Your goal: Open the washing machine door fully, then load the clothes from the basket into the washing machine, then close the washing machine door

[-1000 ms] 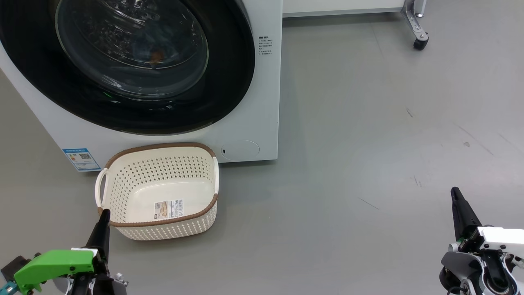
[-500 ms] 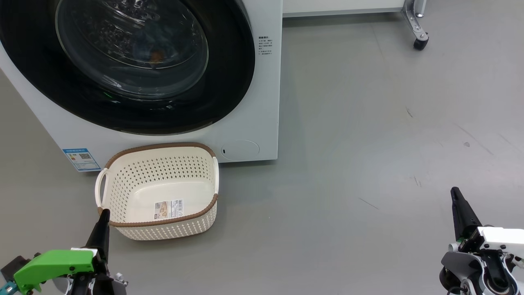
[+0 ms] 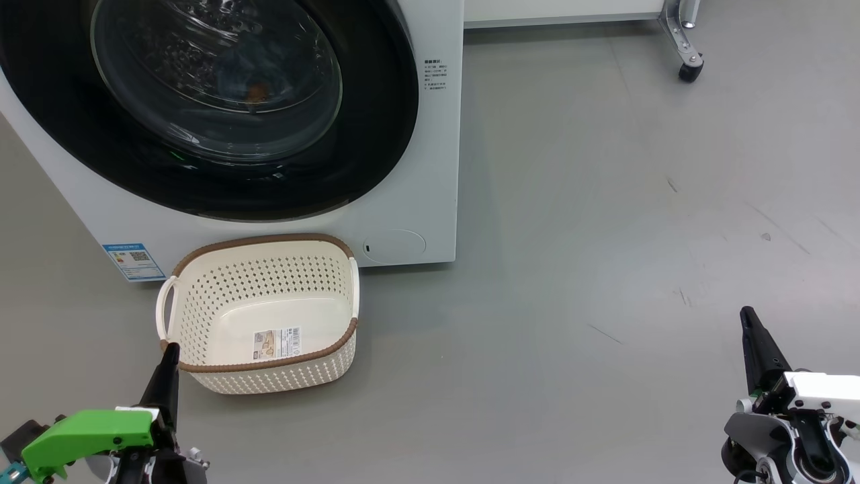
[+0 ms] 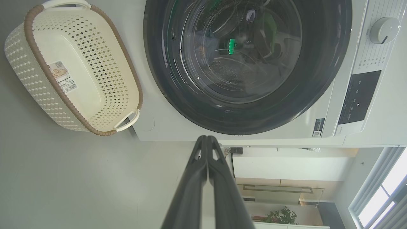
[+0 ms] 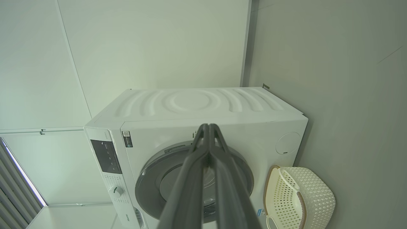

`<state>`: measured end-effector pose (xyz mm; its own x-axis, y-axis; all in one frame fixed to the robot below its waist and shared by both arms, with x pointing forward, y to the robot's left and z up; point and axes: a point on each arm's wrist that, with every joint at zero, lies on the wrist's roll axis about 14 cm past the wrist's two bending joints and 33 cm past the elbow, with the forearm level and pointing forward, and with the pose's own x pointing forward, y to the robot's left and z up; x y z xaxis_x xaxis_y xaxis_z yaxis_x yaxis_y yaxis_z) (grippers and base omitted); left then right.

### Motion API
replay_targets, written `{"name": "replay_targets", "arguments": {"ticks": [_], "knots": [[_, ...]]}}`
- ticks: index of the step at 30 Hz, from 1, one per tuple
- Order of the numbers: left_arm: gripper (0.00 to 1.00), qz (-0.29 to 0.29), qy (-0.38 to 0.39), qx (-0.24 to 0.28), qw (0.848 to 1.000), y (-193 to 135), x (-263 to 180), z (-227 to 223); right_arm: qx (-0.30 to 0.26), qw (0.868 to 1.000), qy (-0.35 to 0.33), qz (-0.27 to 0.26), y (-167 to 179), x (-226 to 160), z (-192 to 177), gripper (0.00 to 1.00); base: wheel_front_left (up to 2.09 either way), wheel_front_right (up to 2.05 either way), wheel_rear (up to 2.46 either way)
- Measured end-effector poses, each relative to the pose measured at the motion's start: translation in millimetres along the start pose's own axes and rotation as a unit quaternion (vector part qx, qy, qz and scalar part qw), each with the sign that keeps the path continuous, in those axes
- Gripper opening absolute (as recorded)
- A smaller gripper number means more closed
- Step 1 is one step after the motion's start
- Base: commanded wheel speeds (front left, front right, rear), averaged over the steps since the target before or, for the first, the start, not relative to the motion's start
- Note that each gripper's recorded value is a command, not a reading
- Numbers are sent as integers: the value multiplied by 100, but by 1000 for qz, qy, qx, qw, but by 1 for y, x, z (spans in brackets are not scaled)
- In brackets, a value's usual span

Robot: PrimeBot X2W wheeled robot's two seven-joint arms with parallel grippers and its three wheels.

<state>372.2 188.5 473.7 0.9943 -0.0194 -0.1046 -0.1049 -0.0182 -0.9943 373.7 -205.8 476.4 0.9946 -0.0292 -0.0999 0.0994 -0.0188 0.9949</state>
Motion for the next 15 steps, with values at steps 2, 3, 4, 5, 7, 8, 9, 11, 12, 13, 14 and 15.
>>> {"name": "replay_targets", "arguments": {"ticks": [2, 3, 4, 5, 7, 8, 9, 11, 12, 13, 14, 15], "knots": [[0, 0, 0, 0, 1000, 0, 0, 0, 0, 1000, 0, 0, 0, 0, 0, 0, 0, 0, 0], [0, 0, 0, 0, 1000, 0, 0, 0, 0, 1000, 0, 0, 0, 0, 0, 0, 0, 0, 0], [0, 0, 0, 0, 1000, 0, 0, 0, 0, 1000, 0, 0, 0, 0, 0, 0, 0, 0, 0], [0, 0, 0, 0, 1000, 0, 0, 0, 0, 1000, 0, 0, 0, 0, 0, 0, 0, 0, 0], [0, 0, 0, 0, 1000, 0, 0, 0, 0, 1000, 0, 0, 0, 0, 0, 0, 0, 0, 0], [0, 0, 0, 0, 1000, 0, 0, 0, 0, 1000, 0, 0, 0, 0, 0, 0, 0, 0, 0], [0, 0, 0, 0, 1000, 0, 0, 0, 0, 1000, 0, 0, 0, 0, 0, 0, 0, 0, 0], [0, 0, 0, 0, 1000, 0, 0, 0, 0, 1000, 0, 0, 0, 0, 0, 0, 0, 0, 0], [0, 0, -1, 0, 1000, 0, 0, 0, 0, 1000, 0, 0, 0, 0, 0, 0, 0, 0, 0], [0, 0, -1, 0, 1000, 0, 0, 0, 0, 1000, 0, 0, 0, 0, 0, 0, 0, 0, 0], [0, 0, 0, 0, 1000, 0, 0, 0, 0, 1000, 0, 1, 0, 0, 0, 0, 0, 0, 0], [0, 0, -1, 0, 1000, 0, 0, 0, 0, 1000, 0, 0, 0, 0, 0, 0, 0, 0, 0]]}}
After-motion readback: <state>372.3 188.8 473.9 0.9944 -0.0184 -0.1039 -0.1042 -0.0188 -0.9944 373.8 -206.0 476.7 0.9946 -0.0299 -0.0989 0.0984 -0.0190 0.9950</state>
